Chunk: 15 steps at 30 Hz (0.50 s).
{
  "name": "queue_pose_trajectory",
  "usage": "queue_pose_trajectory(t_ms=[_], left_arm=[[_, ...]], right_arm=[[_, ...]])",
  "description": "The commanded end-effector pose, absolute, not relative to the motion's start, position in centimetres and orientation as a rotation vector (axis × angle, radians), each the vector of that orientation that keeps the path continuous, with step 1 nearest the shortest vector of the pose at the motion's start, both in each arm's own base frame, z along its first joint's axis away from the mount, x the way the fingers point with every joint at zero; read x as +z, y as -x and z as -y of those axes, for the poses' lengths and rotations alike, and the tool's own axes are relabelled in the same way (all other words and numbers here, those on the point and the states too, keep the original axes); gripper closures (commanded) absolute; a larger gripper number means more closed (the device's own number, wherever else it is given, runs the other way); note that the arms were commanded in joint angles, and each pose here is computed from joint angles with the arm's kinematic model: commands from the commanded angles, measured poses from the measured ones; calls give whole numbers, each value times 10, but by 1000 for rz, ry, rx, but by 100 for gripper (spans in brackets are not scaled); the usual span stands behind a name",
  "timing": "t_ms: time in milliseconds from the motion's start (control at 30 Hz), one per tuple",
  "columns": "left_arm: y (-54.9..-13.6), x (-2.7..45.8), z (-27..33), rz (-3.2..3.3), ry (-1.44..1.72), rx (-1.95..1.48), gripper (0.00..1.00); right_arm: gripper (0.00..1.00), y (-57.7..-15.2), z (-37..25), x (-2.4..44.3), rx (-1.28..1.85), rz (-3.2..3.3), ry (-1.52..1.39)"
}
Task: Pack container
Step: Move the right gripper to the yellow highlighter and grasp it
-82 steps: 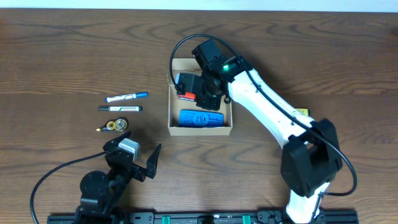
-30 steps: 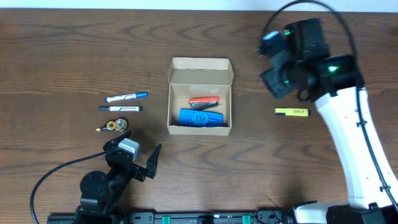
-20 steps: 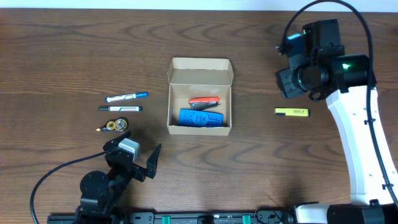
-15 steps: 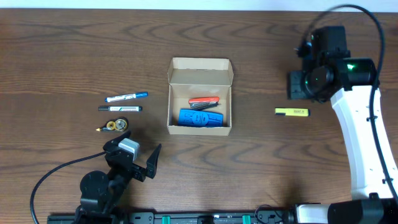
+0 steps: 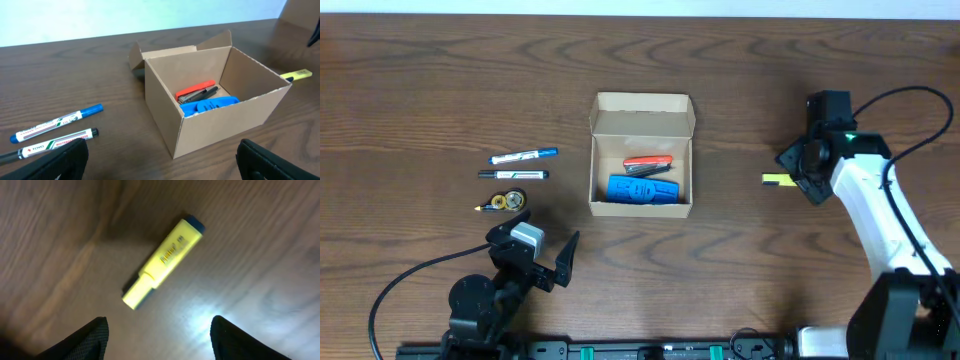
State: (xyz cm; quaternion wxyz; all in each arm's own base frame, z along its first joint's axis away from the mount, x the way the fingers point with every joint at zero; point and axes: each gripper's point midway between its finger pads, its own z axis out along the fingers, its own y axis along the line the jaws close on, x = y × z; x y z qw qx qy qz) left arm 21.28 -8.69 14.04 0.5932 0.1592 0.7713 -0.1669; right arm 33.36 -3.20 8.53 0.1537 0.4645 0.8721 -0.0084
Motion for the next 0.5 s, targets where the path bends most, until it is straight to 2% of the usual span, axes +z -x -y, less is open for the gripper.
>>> queue_pose_trajectory(t_ms=[0, 200, 467], left_arm=[[-214, 130, 85, -1814, -367, -378, 5], [-214, 129, 85, -1815, -367, -378, 4], [-214, 129, 85, -1815, -367, -378, 5]], right_arm=[[32, -333, 37, 55, -42, -2477, -1534], [33, -325, 40, 6, -12, -2535, -1770], [41, -336, 47, -3, 38, -2494, -1796]])
